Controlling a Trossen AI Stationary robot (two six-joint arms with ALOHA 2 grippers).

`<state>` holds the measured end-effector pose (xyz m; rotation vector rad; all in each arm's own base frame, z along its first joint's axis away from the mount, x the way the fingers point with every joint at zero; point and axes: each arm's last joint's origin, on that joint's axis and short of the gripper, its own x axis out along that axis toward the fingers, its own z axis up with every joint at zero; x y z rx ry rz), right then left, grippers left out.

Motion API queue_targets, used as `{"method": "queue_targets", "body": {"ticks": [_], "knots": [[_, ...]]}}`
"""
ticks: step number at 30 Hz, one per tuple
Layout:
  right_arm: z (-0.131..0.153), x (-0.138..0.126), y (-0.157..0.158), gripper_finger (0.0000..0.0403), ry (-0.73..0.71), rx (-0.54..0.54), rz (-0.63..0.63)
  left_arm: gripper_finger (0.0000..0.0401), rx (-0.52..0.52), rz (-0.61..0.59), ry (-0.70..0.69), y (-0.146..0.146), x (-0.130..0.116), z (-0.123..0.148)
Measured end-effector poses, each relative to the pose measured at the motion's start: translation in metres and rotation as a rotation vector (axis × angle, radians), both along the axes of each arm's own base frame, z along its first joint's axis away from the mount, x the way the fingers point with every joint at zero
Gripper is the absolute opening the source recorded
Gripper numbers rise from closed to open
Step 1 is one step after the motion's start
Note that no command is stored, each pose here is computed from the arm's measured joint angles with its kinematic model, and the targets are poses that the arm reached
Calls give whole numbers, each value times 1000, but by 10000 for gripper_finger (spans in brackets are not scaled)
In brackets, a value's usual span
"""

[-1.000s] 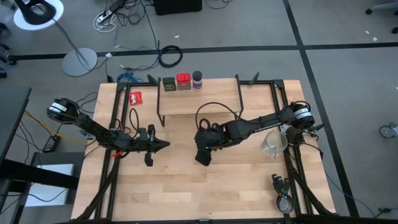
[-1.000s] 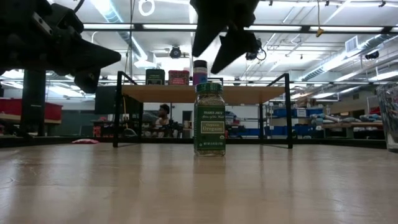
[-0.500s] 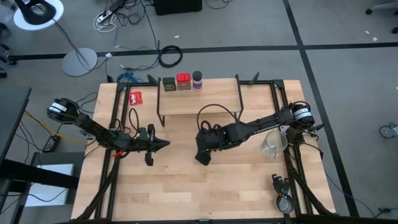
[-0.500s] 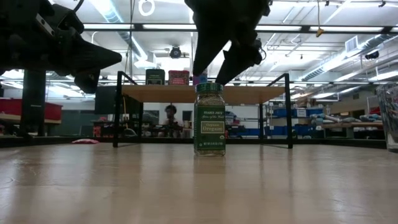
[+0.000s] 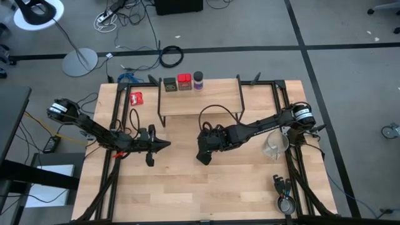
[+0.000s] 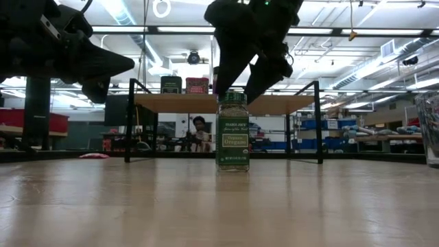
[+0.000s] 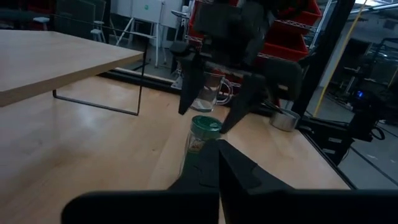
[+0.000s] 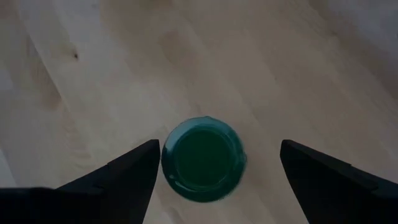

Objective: Shelf spices
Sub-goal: Put the green seasoning bottle on the shelf

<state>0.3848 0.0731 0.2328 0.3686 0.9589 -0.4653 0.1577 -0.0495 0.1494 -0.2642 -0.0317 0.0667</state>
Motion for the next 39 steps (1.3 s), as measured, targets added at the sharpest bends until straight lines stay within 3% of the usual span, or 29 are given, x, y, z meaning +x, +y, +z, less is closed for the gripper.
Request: {"method": "queue_targets", "body": {"ticks": [6, 14, 21, 29, 39], "knots": [[-22, 8, 0, 331, 55, 36, 15, 0, -13, 6, -1, 0, 0, 0], [-30, 18, -3, 324, 15, 67, 13, 0, -11, 8, 3, 0, 0, 0], [-30, 19, -6, 280, 12, 97, 1, 1, -7, 10, 13, 0, 0, -1], [-26, 22, -7, 203, -22, 98, -4, 1, -6, 12, 16, 0, 0, -2], [-13, 28, -6, 200, -48, 103, 24, 1, -5, 12, 19, 0, 0, -2]]}}
